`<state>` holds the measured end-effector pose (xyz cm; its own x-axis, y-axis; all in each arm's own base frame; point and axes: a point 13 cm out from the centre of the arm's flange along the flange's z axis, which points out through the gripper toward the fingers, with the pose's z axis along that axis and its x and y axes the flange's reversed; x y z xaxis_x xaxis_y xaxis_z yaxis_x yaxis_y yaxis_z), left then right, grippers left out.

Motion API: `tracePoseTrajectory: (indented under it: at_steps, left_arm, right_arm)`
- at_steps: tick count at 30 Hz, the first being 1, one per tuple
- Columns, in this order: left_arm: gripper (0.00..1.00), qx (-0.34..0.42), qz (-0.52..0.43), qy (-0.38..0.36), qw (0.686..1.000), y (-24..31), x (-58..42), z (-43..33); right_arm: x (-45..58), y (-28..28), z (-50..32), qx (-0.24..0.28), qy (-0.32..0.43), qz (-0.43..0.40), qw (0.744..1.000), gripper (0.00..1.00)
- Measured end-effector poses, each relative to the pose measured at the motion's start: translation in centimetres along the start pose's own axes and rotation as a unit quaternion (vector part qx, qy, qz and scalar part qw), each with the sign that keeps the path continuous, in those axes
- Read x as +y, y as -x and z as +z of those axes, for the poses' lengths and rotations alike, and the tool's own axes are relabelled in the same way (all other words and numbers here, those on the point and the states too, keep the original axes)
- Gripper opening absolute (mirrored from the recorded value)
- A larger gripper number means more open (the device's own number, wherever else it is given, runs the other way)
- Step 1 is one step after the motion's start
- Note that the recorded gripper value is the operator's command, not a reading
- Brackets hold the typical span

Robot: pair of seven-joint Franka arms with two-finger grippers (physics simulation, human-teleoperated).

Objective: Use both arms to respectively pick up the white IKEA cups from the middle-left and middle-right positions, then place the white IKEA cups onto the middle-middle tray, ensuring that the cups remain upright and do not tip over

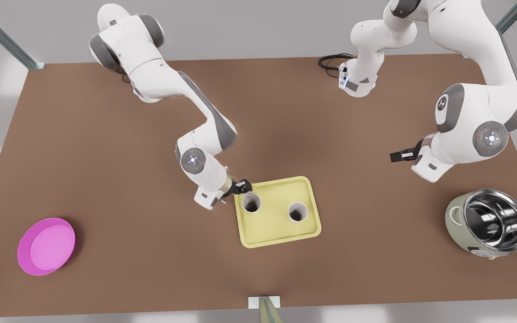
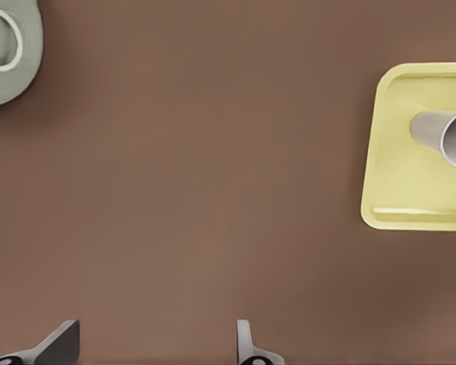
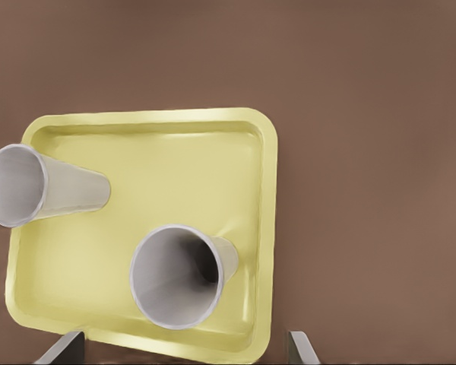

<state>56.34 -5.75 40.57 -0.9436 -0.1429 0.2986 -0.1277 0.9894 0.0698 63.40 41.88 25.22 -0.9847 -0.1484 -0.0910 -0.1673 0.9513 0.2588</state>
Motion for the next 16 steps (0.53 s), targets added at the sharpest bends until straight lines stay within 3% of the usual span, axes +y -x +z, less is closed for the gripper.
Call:
tracePoseTrajectory:
  at_steps: [4, 6, 11, 16]
  left_arm:
    - [1.0, 0.002, 0.008, 0.0, 1.0, 0.0, 0.1, 0.2]
    - [1.0, 0.002, 0.012, 0.0, 1.0, 0.0, 0.1, 0.2]
    - [1.0, 0.002, 0.018, 0.0, 1.0, 0.1, 0.2, 0.2]
    - [1.0, 0.002, 0.024, 0.001, 1.0, 0.1, 0.2, 0.2]
  right_arm:
    - [-22.2, 1.6, -5.5, 0.045, -0.076, 0.093, 0.992, 1.0]
    - [-30.5, 1.3, -10.1, 0.043, -0.116, 0.124, 0.985, 1.0]
    - [-34.3, -4.1, -26.3, 0.017, -0.146, 0.14, 0.979, 1.0]
    - [-36.0, -8.6, -29.1, 0.051, -0.153, 0.146, 0.976, 1.0]
